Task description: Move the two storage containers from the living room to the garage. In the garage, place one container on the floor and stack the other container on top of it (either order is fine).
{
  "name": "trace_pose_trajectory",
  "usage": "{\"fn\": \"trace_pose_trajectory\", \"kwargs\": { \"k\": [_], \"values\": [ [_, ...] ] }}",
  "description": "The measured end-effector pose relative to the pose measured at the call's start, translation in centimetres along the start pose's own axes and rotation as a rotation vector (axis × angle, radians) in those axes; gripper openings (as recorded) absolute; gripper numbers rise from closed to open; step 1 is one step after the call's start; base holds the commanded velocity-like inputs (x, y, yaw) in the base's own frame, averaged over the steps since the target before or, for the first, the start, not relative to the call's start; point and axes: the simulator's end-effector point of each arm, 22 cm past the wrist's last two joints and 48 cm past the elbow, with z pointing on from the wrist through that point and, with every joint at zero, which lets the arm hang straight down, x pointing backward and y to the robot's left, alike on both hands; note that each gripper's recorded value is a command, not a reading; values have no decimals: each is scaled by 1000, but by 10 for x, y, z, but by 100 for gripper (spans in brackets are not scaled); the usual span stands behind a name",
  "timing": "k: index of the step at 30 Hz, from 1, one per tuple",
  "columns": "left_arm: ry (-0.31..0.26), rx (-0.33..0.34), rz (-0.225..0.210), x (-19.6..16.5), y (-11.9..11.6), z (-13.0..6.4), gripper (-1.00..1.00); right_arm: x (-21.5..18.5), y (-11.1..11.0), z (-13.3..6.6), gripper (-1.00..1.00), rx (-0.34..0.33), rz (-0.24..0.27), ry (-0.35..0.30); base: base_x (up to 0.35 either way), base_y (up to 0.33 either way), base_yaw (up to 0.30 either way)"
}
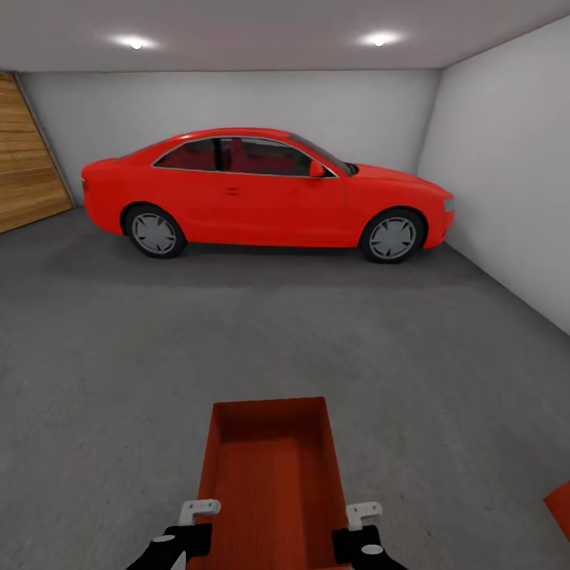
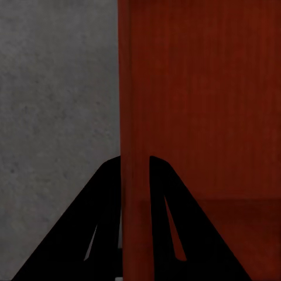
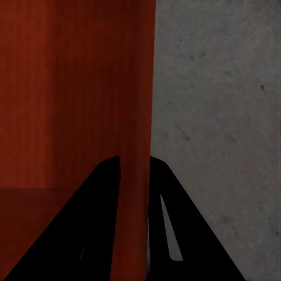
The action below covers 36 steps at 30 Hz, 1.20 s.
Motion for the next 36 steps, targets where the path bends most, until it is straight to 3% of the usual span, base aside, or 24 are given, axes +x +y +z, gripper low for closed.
{"fn": "trace_pose_trajectory", "kwargs": {
  "k": [36],
  "values": [
    [-7, 0, 0, -3, -1, 0, -100, -3, -1, 0, -100, 0, 1, -7, 299, 0, 0]
  ]
}}
